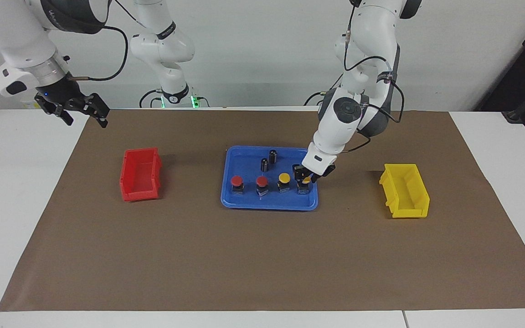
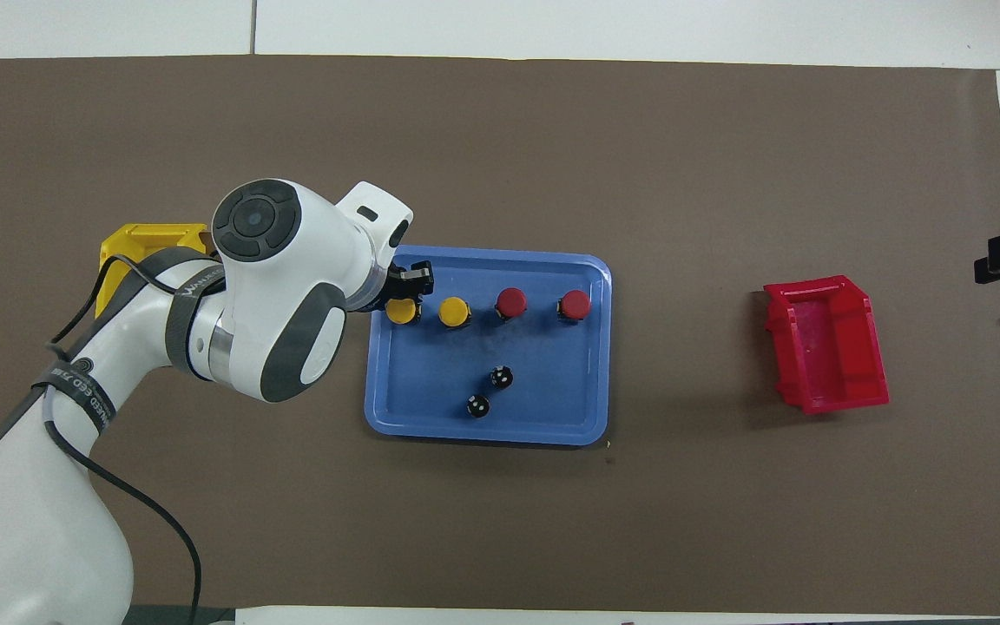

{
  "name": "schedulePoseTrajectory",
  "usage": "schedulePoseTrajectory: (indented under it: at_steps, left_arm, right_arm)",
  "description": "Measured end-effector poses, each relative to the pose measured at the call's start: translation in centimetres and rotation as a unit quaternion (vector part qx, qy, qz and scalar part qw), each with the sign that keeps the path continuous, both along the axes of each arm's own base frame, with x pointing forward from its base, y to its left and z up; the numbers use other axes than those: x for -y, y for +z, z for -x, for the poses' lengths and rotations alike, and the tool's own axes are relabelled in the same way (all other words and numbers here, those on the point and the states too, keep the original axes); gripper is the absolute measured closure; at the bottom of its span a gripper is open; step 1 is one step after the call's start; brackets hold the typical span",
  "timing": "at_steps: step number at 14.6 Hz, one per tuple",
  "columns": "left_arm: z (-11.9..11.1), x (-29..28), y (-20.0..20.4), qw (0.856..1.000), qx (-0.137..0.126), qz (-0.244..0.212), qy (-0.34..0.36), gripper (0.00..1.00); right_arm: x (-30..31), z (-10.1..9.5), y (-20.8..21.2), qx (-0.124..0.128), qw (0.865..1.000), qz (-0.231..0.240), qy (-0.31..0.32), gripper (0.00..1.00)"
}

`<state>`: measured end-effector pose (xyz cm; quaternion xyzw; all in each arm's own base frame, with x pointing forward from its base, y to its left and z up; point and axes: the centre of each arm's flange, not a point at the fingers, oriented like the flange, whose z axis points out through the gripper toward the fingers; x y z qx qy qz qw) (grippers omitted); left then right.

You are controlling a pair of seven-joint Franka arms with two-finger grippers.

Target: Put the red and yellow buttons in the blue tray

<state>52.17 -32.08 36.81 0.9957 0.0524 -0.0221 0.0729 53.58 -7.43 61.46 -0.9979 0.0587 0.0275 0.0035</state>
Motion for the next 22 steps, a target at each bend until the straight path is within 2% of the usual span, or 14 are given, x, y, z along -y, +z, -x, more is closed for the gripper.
schedulePoseTrajectory:
  at_steps: [2, 3, 4, 6, 8, 10, 13, 17, 19, 22]
  left_arm:
    - [0.2, -0.1, 0.4, 1.000, -0.009, -0.005, -0.002, 0.25]
    - [0.4, -0.4, 1.2, 1.000, -0.016, -0.008, -0.004, 0.25]
    - [0.5, -0.9, 2.5, 1.000, -0.023, -0.012, -0.008, 0.19]
    - [1.0, -2.3, 5.4, 0.999, -0.038, -0.030, -0.021, 0.01]
    - [1.1, -4.6, 7.9, 0.996, -0.052, -0.066, -0.029, 0.00]
    - [0.0, -8.2, 10.1, 0.994, -0.055, -0.072, -0.062, 0.00]
    - [-2.4, -18.1, 13.8, 0.991, -0.029, -0.053, -0.122, 0.00]
    - [-3.1, -27.1, 15.8, 0.988, -0.008, -0.044, -0.147, 0.00]
    - [-3.3, -29.2, 16.1, 0.989, -0.005, -0.043, -0.143, 0.00]
    - [-3.4, -29.0, 18.8, 0.988, 0.007, -0.044, -0.147, 0.00]
  right_arm:
    - [0.0, 0.0, 0.0, 0.000, 1.000, 0.000, 0.000, 0.00]
    - [-0.1, 0.0, 0.0, 0.000, 1.000, 0.000, 0.000, 0.00]
    - [-0.1, 0.0, 0.0, 0.000, 1.000, 0.000, 0.000, 0.00]
    - [-0.1, 0.0, 0.0, 0.000, 1.000, 0.000, 0.001, 0.00]
    - [-0.2, 0.0, 0.0, 0.000, 1.000, 0.000, 0.002, 0.00]
    - [-0.2, 0.0, 0.1, 0.001, 1.000, 0.000, 0.002, 0.00]
    - [-0.2, 0.0, 0.1, 0.001, 1.000, 0.000, 0.002, 0.00]
    - [-0.2, 0.0, 0.0, 0.000, 1.000, 0.000, 0.002, 0.00]
    - [-0.2, 0.0, 0.0, 0.000, 1.000, 0.000, 0.002, 0.00]
    - [-0.2, 0.0, 0.0, 0.000, 1.000, 0.000, 0.002, 0.00]
